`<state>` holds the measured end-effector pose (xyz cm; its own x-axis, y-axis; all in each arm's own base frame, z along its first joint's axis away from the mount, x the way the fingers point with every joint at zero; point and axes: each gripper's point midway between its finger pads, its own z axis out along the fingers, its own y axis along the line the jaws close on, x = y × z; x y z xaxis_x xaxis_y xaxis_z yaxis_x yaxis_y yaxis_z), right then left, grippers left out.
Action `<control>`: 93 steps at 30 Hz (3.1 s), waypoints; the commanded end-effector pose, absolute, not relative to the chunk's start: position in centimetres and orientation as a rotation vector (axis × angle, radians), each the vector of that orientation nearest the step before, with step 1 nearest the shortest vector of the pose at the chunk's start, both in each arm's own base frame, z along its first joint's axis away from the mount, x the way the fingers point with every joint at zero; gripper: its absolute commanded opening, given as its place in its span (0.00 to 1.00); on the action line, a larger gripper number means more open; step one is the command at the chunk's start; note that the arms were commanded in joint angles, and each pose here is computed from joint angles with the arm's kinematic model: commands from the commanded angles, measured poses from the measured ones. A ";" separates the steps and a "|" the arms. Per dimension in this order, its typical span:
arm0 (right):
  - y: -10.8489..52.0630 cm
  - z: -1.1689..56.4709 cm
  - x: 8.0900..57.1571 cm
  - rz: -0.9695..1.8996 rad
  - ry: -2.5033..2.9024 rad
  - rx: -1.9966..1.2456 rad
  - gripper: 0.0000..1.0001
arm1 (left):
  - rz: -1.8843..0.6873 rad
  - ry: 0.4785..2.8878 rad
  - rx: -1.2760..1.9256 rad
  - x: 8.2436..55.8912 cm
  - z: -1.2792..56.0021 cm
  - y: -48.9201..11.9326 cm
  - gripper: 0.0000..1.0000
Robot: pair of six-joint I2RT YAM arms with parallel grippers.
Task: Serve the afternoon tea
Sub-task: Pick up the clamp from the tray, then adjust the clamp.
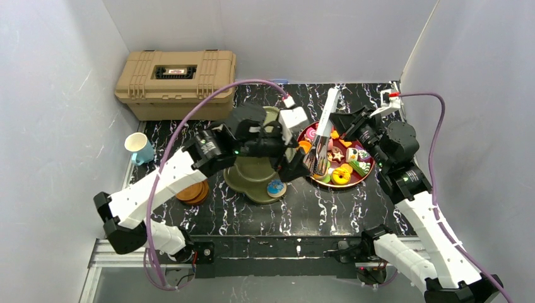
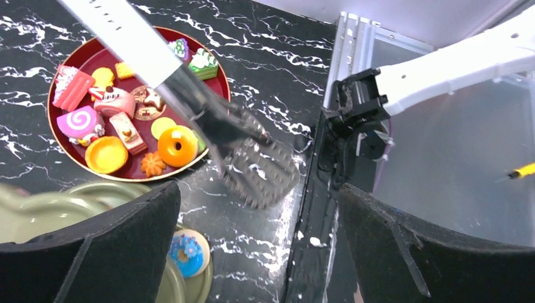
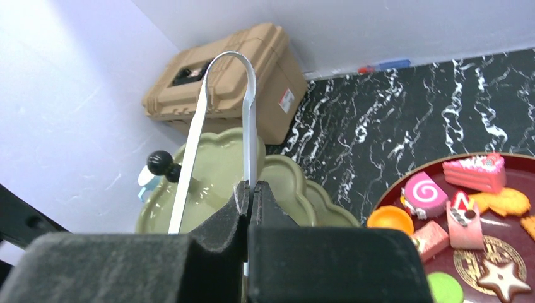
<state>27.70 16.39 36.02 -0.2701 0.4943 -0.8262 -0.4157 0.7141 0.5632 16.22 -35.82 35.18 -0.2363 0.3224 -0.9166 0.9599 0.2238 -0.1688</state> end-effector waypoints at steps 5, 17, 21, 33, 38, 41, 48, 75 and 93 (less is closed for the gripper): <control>17.3 43.3 27.2 0.969 1.384 0.003 0.01 | -0.752 1.692 0.982 21.5 36.8 -38.4 0.93; 18.5 42.6 28.3 0.978 1.410 -0.020 0.01 | -0.808 1.655 0.946 22.4 37.2 -40.5 0.46; 18.9 42.4 28.4 0.987 1.439 -0.033 0.01 | -0.749 1.645 0.954 23.3 36.4 -39.8 0.12; 19.9 39.0 25.2 0.955 1.655 -0.280 0.78 | -0.891 1.600 0.931 24.7 38.4 -37.6 0.03; 20.7 39.5 21.6 1.016 1.660 -0.487 0.92 | -1.068 1.549 0.993 21.8 40.3 -37.0 0.01; 22.2 40.8 18.8 1.152 1.607 -0.650 0.97 | -1.129 1.543 1.007 20.5 40.8 -36.6 0.00; 23.3 43.2 19.4 1.230 1.585 -0.654 0.98 | -1.179 1.509 1.053 18.8 40.9 -36.0 0.00; 23.5 42.8 15.6 1.372 1.490 -0.758 0.98 | -1.312 1.473 1.085 15.6 43.8 -34.9 0.00; 23.2 49.8 10.9 1.497 1.051 -0.908 0.98 | -1.824 1.560 1.049 8.9 48.9 -32.5 0.00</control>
